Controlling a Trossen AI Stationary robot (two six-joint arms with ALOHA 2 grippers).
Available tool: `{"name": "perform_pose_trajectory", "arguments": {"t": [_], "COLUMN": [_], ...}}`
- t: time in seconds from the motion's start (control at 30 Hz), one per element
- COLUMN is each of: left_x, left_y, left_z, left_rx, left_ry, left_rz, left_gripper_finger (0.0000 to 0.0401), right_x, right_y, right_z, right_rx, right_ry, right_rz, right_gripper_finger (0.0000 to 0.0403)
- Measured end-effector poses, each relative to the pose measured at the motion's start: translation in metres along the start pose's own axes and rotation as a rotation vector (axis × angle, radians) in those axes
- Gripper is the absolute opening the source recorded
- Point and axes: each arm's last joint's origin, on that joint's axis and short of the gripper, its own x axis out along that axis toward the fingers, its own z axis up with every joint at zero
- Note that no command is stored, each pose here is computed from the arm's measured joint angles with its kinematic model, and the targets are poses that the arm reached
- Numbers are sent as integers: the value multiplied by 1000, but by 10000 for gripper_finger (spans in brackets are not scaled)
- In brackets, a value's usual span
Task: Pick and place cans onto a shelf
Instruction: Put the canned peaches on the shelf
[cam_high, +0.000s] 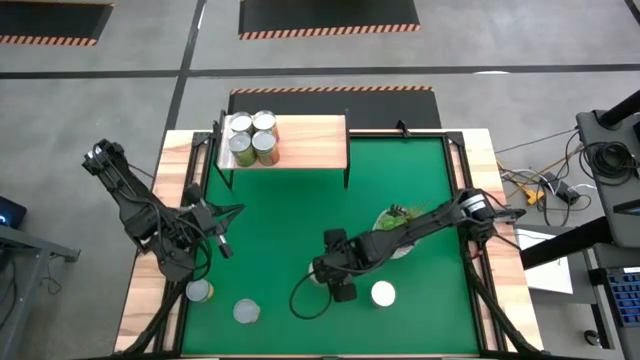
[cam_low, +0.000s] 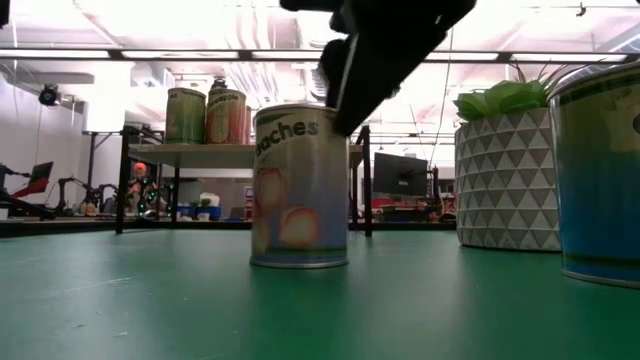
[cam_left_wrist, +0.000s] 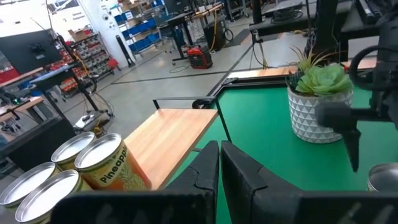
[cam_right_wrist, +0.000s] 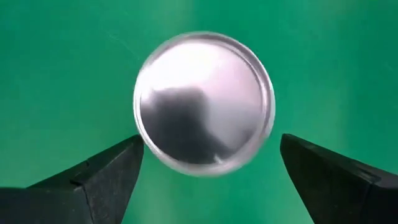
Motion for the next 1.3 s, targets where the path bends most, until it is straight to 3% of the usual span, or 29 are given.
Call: {"name": "perform_pose_trajectory", "arguments": {"t": [0.27, 0.57, 0.73, 1.03, 1.3], "left_x": [0, 0, 0, 0, 0], "left_y": [0, -1, 0, 0, 0], "left_z": [0, 0, 0, 1, 1], "left_rx": [1, -3, -3, -8, -8], "left_ry": [0, -1, -3, -7, -8], "left_rz": [0, 0, 4, 9, 9], "left_gripper_finger": [0, 0, 0, 0, 0], "right_x": [7, 9, 1, -69, -127], "right_y": [-7, -9, -9, -36, -111], "right_z": [6, 4, 7, 41, 61], "right_rx": [24, 13, -31, -137, -248], "right_ry": [-85, -77, -58, -126, -255], "right_rz": [11, 21, 24, -23, -176], "right_gripper_finger": [364, 292, 300, 314, 314]}}
